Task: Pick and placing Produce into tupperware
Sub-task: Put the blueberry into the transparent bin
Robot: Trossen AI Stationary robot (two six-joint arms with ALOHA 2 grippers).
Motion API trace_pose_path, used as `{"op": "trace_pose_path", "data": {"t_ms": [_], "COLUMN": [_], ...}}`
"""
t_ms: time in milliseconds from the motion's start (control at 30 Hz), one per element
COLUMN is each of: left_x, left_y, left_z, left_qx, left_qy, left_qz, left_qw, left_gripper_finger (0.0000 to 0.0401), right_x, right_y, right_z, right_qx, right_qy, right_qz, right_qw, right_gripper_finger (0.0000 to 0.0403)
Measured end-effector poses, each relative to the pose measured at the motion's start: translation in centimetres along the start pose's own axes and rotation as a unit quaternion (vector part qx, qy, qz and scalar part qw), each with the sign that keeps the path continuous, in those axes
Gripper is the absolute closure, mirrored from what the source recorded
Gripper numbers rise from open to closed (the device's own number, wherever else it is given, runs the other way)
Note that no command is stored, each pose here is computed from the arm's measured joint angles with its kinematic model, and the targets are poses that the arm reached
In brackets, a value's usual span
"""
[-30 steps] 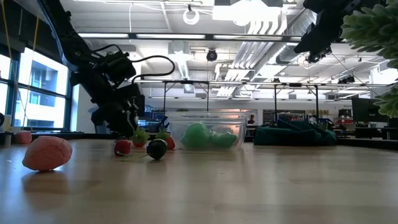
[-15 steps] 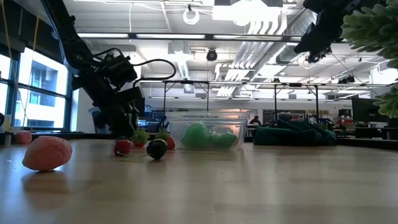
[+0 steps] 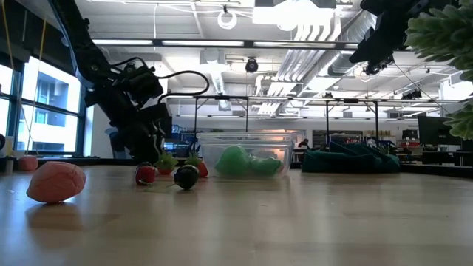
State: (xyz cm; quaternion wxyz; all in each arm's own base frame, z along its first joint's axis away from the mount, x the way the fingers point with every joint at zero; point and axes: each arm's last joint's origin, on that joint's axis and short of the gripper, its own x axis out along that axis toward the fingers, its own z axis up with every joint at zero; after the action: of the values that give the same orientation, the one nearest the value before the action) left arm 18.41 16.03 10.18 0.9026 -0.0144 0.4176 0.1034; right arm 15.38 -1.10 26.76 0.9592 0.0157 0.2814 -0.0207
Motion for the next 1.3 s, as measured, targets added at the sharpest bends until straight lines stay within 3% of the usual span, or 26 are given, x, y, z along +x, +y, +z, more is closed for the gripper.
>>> {"op": "trace_pose_path", "data": {"t_ms": [233, 567, 733, 1067, 1300], "left_x": [0.0, 0.0, 0.0, -1.2, -3.7], "left_y": [0.0, 0.0, 0.0, 0.4, 1.2], "left_z": [0.0, 0.0, 0.1, 2.4, 6.8], "left_qx": [0.0, 0.002, 0.006, 0.029, 0.074], "left_qy": [0.0, 0.0, -0.01, -0.119, -0.227], "left_qz": [0.0, 0.002, 0.0, -0.016, -0.05], "left_qw": [1.0, 1.0, 1.0, 0.992, 0.97], "left_gripper_finger": [0.0356, 0.0335, 0.0344, 0.0353, 0.0347], "right_x": [0.0, 0.0, 0.0, 0.0, 0.0], "right_y": [0.0, 0.0, 0.0, 0.0, 0.0], "right_z": [0.0, 0.0, 0.0, 0.0, 0.0], "right_qx": [0.0, 0.0, 0.0, 0.0, 0.0], "right_qy": [0.0, 0.0, 0.0, 0.0, 0.0], "right_qz": [0.0, 0.0, 0.0, 0.0, 0.0], "right_qw": [1.0, 1.0, 1.0, 1.0, 1.0], "right_gripper_finger": [0.0379, 0.0379, 0.0379, 0.0379, 0.0379]}}
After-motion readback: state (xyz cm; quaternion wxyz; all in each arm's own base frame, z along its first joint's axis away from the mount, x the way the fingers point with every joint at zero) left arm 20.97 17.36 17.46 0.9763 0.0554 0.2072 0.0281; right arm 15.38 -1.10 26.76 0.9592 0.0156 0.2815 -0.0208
